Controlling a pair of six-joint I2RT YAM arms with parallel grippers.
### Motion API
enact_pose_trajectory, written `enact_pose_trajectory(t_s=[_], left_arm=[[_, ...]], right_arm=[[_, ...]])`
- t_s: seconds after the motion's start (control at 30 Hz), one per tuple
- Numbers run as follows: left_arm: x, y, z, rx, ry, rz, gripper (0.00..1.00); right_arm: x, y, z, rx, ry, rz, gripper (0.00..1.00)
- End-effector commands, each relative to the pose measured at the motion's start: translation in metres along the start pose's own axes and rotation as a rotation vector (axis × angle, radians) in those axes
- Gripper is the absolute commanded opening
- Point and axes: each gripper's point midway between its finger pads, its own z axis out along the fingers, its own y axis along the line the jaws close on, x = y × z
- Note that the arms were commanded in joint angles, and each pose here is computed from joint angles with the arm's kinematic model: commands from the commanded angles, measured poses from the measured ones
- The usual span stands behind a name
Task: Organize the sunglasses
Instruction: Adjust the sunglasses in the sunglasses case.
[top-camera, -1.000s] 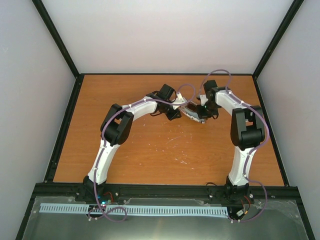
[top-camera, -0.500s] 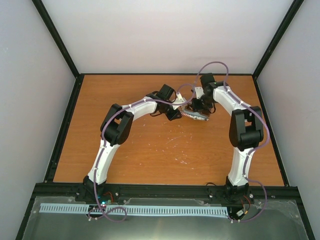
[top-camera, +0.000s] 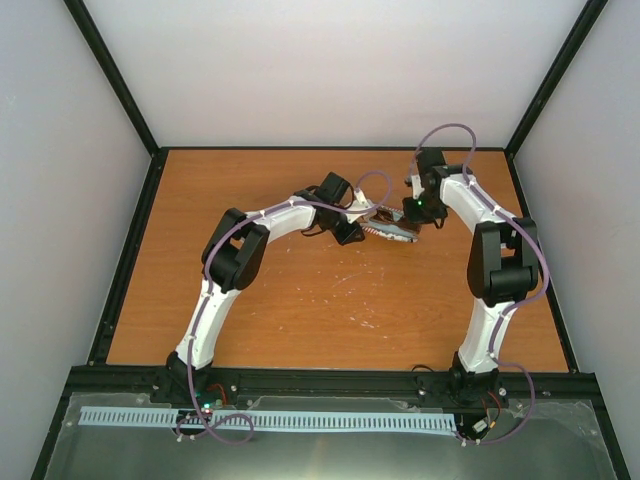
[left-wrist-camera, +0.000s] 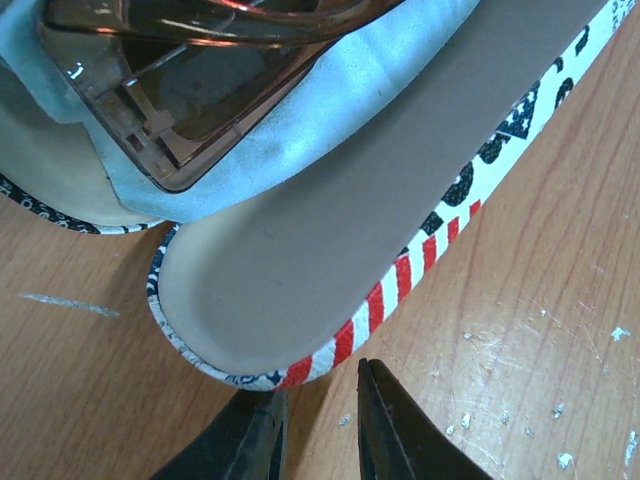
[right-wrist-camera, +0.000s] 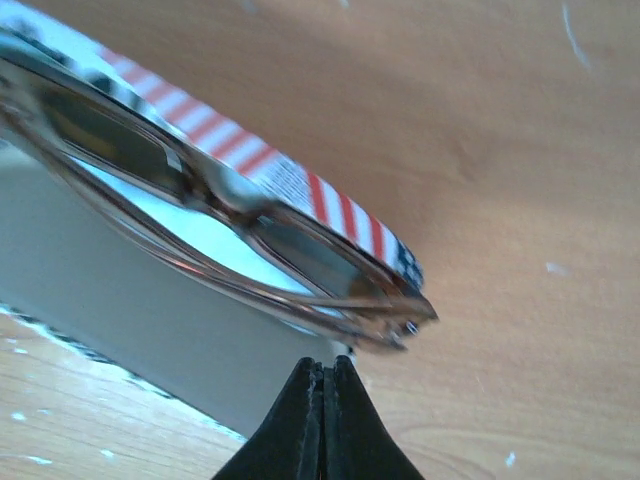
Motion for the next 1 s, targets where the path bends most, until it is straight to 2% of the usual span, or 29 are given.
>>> enact_pose_trajectory(t_s=[0.0,0.27,0.97], left_arm=[[-0.021,-0.008,-0.015,-0.001,-0.051,0.020,0.22],[-0.016,-0.009,-0.017,-0.004,-0.046,0.024,0.22],[-0.016,-0.008,-0.016,-0.010,-0.046,0.025,0.22]], right_arm=[[0.010,-0.027,-0.003,0.112,-0.014,0.089,0.03],[0.014,-0.049,0.005,0.141,-0.044,0.180,0.03],[0.021,-0.046,0.042,0.108,0.009,0.204,0.03]])
